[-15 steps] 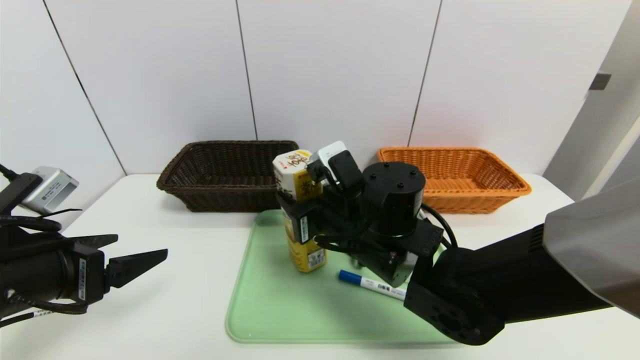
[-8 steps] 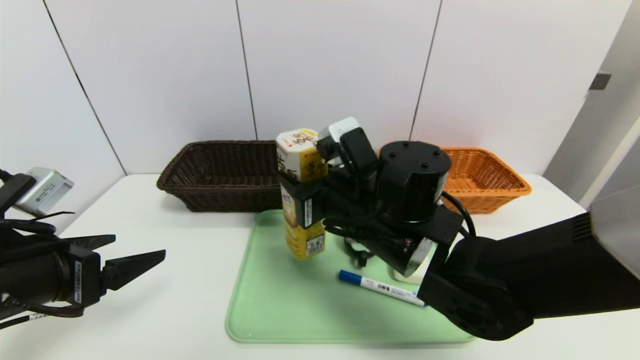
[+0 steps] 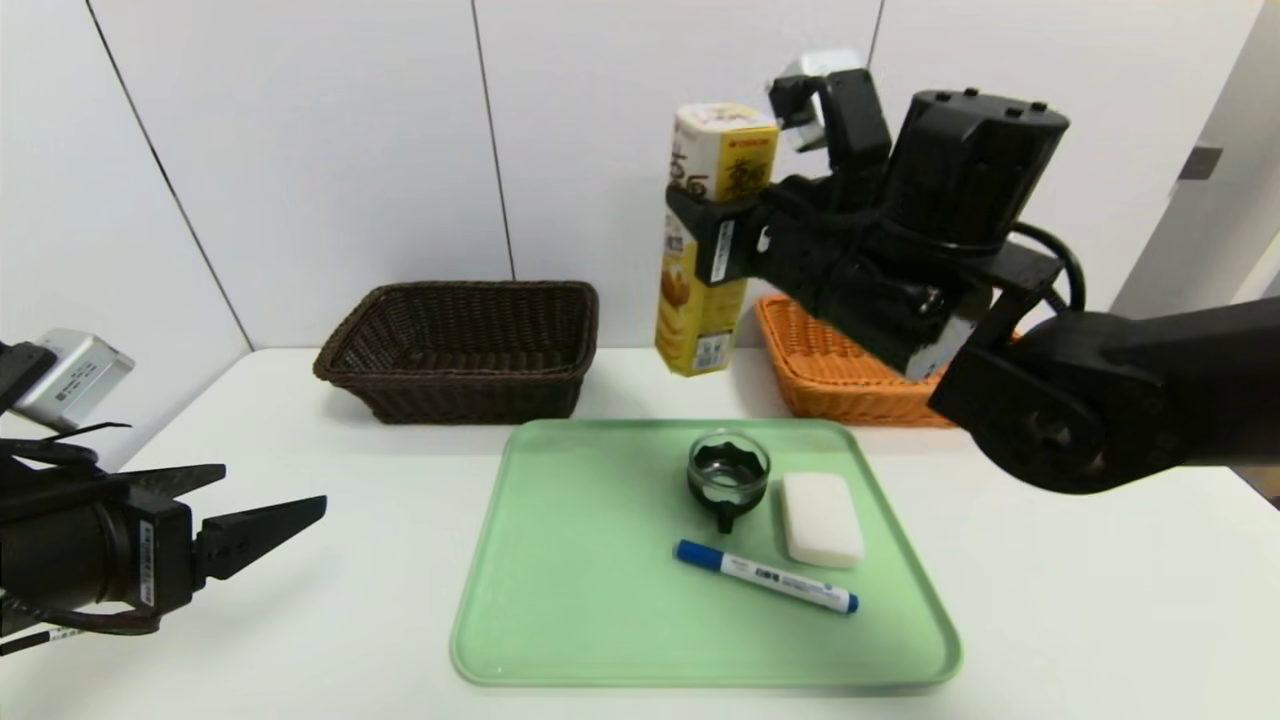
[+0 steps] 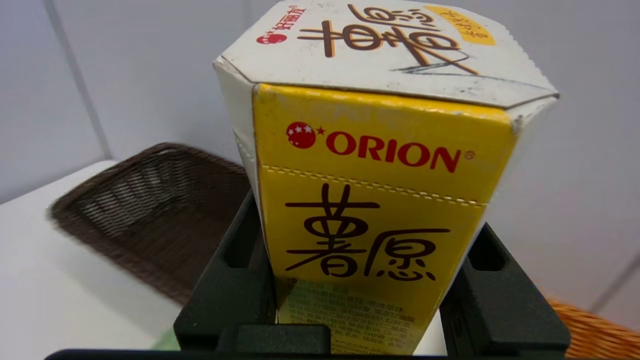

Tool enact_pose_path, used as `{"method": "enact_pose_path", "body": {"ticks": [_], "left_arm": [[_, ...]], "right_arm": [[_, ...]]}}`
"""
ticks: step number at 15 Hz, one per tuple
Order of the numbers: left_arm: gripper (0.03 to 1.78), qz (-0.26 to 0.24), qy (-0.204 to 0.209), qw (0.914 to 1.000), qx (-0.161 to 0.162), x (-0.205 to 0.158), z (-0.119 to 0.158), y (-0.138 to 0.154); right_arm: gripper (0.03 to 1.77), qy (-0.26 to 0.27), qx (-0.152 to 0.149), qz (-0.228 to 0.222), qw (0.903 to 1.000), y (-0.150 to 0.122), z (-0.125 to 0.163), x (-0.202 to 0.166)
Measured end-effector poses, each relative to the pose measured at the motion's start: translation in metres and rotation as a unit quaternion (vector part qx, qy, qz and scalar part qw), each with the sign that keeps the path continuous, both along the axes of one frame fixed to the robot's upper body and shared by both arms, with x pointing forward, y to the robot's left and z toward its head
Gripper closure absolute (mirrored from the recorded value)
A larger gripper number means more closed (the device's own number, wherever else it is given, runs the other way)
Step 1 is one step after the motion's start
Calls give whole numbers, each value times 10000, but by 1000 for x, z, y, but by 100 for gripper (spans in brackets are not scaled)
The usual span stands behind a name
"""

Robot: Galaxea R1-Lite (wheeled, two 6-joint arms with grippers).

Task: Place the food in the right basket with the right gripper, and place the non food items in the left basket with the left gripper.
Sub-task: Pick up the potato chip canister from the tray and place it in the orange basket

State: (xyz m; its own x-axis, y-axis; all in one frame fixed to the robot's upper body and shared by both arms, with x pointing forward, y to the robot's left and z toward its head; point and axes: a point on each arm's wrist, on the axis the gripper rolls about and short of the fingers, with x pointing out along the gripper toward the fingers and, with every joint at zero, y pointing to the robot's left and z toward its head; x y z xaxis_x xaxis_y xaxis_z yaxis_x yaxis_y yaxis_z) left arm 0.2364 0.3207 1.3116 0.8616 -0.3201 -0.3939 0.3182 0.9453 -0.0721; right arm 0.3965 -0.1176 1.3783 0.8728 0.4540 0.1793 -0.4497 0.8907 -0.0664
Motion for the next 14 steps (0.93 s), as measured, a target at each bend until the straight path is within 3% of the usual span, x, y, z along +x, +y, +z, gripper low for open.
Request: {"method": "enact_pose_path", "body": {"ticks": [3,8,14], "left_arm": [[12,-9,-13,10000,-4,0,1,0],[12,-13,19,10000,-12,1,-1,0],[12,-6,107,9999,-9,1,-5,0]], "right_arm": [[96,-93,-18,-690,9976,-45,11,25],[96,-24,-101,-1736,9848,-121,6,61],[96,325,-206,-2204,9746,-156,-20,73]]}}
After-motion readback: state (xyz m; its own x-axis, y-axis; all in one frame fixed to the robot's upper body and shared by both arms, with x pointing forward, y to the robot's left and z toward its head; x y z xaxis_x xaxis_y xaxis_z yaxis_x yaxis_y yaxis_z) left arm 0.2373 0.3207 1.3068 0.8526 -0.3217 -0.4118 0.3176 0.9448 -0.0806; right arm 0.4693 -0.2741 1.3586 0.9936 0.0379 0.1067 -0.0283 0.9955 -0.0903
